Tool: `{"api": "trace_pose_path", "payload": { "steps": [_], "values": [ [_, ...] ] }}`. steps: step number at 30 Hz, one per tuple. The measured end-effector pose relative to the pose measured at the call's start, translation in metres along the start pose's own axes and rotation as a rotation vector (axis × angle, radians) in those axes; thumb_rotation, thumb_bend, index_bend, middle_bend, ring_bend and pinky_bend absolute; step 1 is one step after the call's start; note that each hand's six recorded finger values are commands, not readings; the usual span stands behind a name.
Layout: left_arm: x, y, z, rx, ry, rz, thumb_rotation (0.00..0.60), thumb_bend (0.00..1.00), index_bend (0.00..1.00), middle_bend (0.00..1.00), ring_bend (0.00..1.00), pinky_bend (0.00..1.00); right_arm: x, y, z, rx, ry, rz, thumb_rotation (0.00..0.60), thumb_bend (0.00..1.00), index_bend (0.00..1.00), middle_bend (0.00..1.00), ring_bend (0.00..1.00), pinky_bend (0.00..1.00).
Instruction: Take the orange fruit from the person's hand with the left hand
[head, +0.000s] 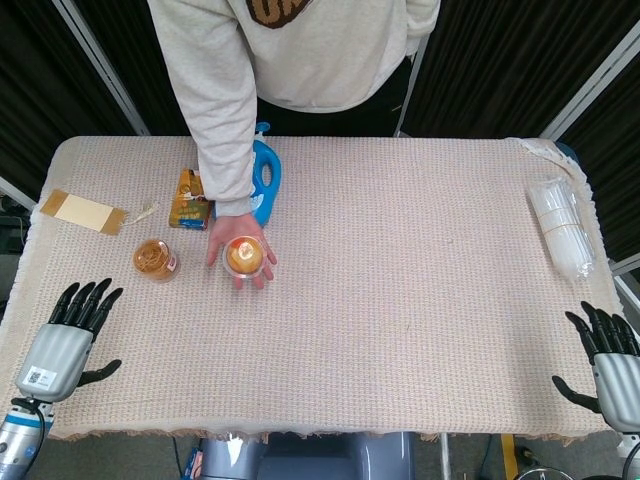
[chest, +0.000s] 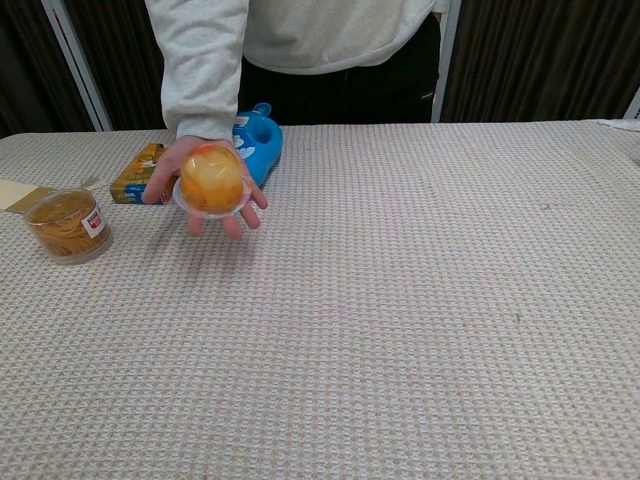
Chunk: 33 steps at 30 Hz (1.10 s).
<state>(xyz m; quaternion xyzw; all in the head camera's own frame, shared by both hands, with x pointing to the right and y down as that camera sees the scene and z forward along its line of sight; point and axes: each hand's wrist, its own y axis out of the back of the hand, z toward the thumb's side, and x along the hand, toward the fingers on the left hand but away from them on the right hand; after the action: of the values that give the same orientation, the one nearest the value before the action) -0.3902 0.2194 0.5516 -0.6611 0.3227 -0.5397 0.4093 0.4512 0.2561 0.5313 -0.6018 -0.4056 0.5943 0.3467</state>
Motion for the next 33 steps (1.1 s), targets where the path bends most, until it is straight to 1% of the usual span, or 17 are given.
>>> {"api": "trace_pose_path", "payload": {
  "steps": [3, 7, 13, 16, 20, 25, 29, 33],
  "values": [
    [0.017, 0.005, 0.004, -0.017, 0.01, -0.019, 0.6, 0.09, 0.0, 0.0, 0.0, 0.0, -0.001, -0.001, 0.001, -0.004, 0.003, 0.006, 0.6, 0.11, 0.11, 0.0, 0.0, 0.0],
    [0.047, 0.012, 0.013, -0.029, 0.02, -0.045, 0.6, 0.09, 0.01, 0.0, 0.0, 0.0, -0.001, -0.001, 0.001, -0.01, 0.004, 0.009, 0.6, 0.11, 0.11, 0.0, 0.0, 0.0],
    [0.099, 0.018, 0.032, 0.018, 0.029, -0.098, 0.6, 0.09, 0.04, 0.0, 0.0, 0.02, 0.001, -0.001, 0.0, -0.018, 0.006, 0.014, 0.6, 0.11, 0.11, 0.0, 0.0, 0.0],
    [0.123, 0.018, 0.048, 0.041, 0.033, -0.13, 0.6, 0.09, 0.05, 0.0, 0.0, 0.05, 0.001, -0.001, -0.001, -0.024, 0.002, 0.019, 0.6, 0.11, 0.12, 0.0, 0.0, 0.0],
    [0.155, 0.014, 0.08, 0.072, 0.029, -0.171, 0.6, 0.1, 0.08, 0.0, 0.0, 0.1, 0.002, -0.001, -0.004, -0.029, -0.007, 0.028, 0.6, 0.11, 0.12, 0.0, 0.0, 0.0],
    [0.183, 0.006, 0.12, 0.102, 0.03, -0.214, 0.6, 0.1, 0.13, 0.0, 0.02, 0.13, 0.003, 0.0, -0.006, -0.034, -0.012, 0.034, 0.6, 0.11, 0.12, 0.0, 0.0, 0.0],
    [0.202, 0.004, 0.154, 0.106, 0.037, -0.217, 0.6, 0.1, 0.16, 0.03, 0.05, 0.16, 0.004, 0.0, -0.007, -0.038, -0.016, 0.036, 0.6, 0.11, 0.12, 0.0, 0.0, 0.0],
    [0.211, 0.002, 0.168, 0.12, 0.051, -0.206, 0.6, 0.11, 0.18, 0.06, 0.06, 0.17, 0.005, 0.001, -0.009, -0.042, -0.022, 0.036, 0.6, 0.11, 0.12, 0.0, 0.0, 0.0]
  ]
}}
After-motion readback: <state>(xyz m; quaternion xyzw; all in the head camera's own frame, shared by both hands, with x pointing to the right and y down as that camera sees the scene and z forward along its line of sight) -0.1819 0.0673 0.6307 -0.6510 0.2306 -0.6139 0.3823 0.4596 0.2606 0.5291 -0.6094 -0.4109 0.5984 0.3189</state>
